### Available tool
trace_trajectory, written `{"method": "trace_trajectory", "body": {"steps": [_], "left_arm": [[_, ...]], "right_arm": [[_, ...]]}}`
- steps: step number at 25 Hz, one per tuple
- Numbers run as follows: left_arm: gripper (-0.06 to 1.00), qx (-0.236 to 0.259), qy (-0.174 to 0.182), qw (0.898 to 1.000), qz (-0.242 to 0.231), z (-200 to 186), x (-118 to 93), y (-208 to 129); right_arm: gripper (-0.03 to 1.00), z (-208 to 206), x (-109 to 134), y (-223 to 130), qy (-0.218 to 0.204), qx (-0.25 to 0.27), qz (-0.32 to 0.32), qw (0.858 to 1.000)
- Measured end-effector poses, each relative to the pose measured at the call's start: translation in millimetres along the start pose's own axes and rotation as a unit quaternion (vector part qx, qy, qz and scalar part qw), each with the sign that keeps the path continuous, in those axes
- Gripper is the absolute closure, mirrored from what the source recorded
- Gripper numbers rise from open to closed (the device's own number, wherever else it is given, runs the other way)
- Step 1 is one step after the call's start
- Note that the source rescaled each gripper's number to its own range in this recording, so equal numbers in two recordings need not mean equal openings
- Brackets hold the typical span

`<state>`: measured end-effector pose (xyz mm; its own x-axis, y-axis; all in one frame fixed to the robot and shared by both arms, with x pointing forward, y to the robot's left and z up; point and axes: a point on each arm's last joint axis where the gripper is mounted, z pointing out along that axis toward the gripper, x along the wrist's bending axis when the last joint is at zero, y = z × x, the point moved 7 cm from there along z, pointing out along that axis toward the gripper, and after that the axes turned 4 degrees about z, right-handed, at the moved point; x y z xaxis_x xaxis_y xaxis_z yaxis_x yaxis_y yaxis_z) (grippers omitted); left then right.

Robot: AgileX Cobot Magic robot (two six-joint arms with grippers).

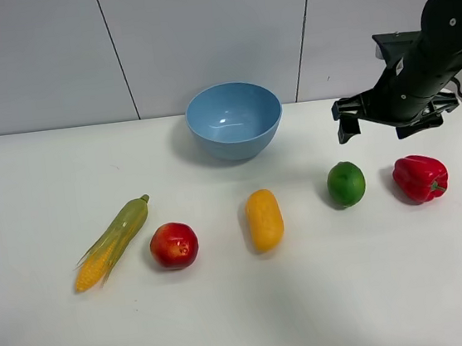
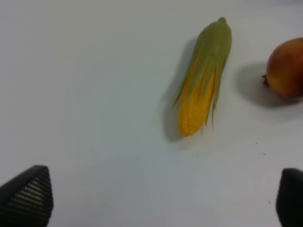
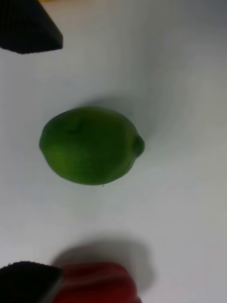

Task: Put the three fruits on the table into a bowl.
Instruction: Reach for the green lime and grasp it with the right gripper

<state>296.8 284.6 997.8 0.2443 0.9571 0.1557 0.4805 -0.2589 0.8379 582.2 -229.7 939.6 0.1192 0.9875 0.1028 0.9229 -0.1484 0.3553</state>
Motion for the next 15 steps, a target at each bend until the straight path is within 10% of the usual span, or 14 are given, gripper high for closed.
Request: {"method": "trace_trajectory", "body": {"steps": [15], "left_arm": [[-0.05,0.0,0.0,1.0,0.0,0.0,0.0,0.0]], "right_arm": [[0.11,50.6,-1.0,-12.4,-0.015,0.057,0.008,0.998]]}}
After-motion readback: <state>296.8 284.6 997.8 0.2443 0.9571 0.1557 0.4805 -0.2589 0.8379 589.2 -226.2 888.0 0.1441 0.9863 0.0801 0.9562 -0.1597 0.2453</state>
